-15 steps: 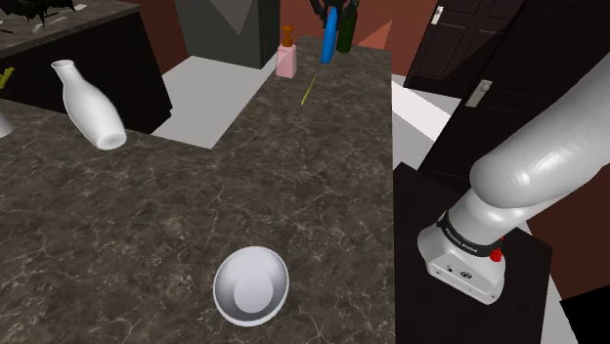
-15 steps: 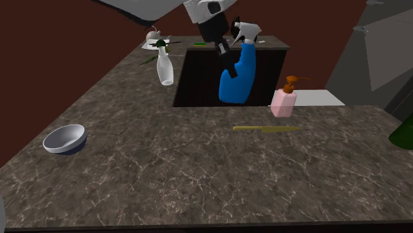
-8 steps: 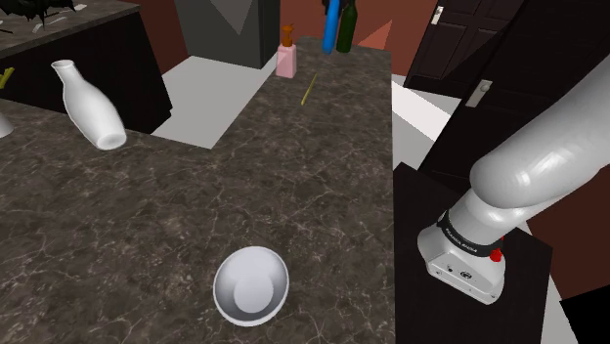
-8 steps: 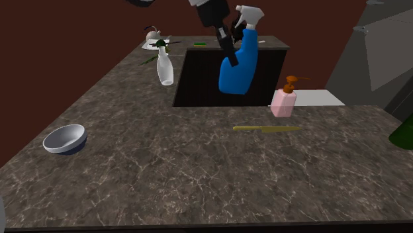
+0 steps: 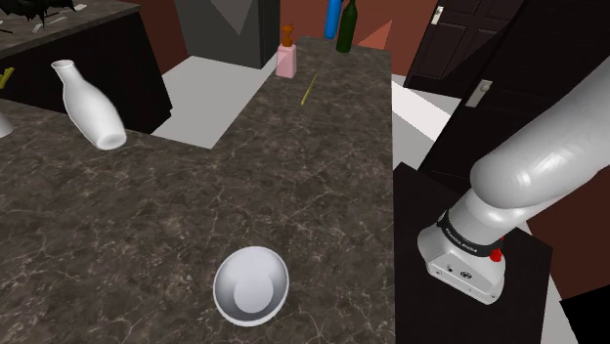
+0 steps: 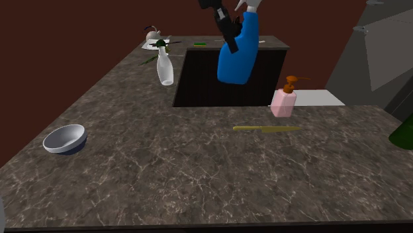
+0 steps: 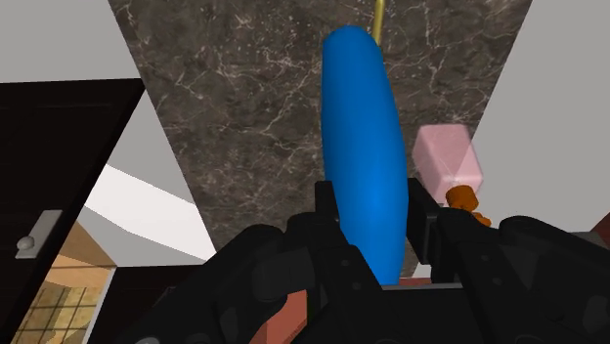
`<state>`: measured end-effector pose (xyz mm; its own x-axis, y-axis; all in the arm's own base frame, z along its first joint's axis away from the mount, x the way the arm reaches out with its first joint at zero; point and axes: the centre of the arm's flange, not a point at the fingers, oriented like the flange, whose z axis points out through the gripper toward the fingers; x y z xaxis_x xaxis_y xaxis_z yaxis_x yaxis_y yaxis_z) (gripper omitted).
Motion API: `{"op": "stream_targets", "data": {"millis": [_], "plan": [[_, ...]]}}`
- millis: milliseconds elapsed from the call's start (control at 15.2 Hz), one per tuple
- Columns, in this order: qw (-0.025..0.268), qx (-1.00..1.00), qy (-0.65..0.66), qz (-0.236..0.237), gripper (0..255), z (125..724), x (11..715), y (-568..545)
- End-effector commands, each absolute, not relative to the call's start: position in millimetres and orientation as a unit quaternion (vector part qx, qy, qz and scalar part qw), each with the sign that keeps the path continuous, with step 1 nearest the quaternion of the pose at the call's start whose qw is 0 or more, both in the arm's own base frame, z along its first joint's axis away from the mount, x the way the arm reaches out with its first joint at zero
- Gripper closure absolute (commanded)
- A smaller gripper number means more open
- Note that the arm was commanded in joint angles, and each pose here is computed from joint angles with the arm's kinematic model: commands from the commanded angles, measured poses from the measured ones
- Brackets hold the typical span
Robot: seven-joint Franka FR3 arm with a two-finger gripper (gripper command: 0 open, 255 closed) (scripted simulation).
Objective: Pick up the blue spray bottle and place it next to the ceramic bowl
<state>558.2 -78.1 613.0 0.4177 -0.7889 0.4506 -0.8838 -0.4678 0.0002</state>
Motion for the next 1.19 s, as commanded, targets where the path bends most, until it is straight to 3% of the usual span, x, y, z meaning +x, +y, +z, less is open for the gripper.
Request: {"op": "stream_targets", "data": {"millis": [0,1122], "plan": [[0.120,0.833,-0.502,0.199,255,614.7,545.9,-62.5],[0.120,0.833,-0.502,0.199,255,615.4,407.2,113.9]]}}
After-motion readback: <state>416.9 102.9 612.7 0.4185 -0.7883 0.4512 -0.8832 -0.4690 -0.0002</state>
